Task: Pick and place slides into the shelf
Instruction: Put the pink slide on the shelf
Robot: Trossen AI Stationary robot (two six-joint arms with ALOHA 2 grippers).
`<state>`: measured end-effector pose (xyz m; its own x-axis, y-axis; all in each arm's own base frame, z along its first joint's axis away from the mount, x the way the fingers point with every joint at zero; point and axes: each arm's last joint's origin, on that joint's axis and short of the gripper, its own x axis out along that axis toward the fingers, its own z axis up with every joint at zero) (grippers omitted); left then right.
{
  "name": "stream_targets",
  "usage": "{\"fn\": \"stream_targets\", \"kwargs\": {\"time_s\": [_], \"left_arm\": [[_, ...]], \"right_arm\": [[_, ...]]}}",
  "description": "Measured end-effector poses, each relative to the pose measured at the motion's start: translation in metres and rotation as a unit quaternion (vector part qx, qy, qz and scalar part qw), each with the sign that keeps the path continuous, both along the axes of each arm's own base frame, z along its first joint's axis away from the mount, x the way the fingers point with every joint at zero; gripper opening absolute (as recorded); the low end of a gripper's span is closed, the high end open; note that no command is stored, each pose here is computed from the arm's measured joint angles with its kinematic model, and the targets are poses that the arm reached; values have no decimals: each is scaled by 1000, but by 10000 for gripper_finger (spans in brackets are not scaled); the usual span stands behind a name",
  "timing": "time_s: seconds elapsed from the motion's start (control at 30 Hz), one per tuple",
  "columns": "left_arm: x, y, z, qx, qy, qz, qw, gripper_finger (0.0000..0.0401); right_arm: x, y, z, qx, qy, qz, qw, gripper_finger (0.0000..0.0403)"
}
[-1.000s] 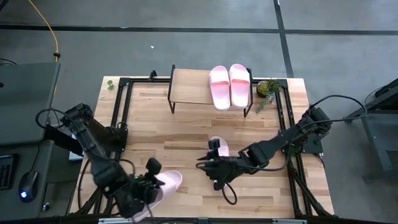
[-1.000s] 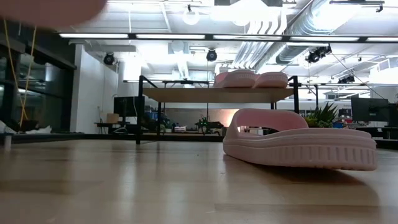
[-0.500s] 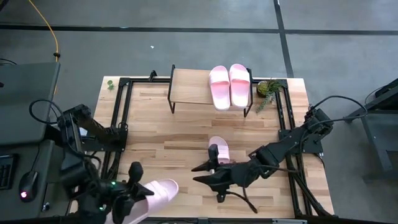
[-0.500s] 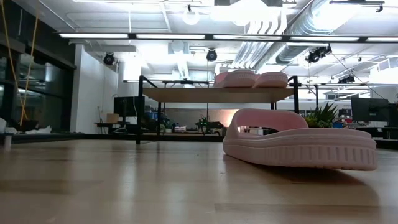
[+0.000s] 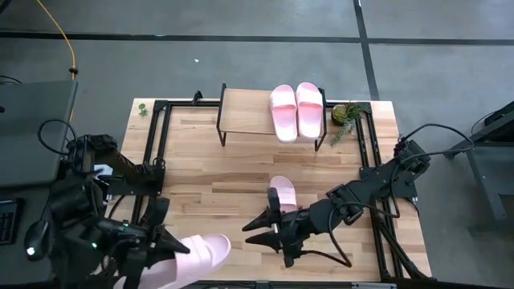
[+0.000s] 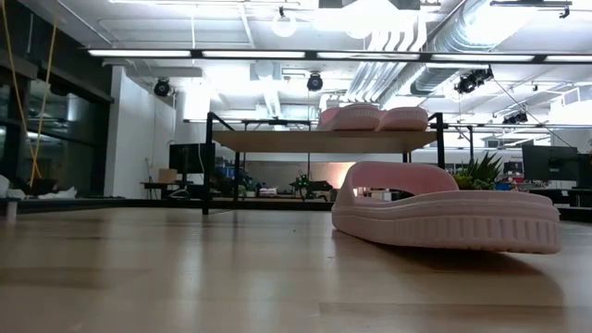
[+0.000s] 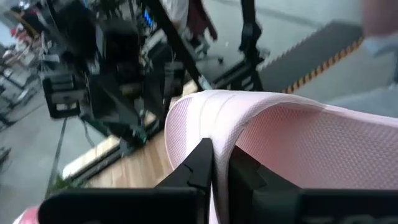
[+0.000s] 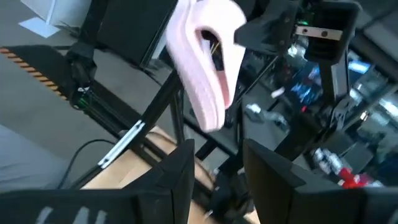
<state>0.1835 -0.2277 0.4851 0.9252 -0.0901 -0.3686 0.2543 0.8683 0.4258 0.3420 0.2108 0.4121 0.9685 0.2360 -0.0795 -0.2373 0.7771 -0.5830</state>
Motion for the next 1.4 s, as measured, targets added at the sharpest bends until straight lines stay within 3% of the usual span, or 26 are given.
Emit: {"fn": "stream_targets", "kwargs": {"time_s": [0.63,0.97,1.07,1.4], "left_arm": [[2,-5,23,-7,-70,-60,996,17],[2,-13,38,7,-135,-163,977,17],[3,-13,40,23,-144,-168,975,17],[3,-13,42,51,-164,-175,969,17]], "right_arm": [[8,-5,7,15,-47,112,992,126],[15,-7,18,10,-145,151,978,126],[15,-10,23,33,-159,166,973,126],[20,-12,23,37,-189,212,958,126]]}}
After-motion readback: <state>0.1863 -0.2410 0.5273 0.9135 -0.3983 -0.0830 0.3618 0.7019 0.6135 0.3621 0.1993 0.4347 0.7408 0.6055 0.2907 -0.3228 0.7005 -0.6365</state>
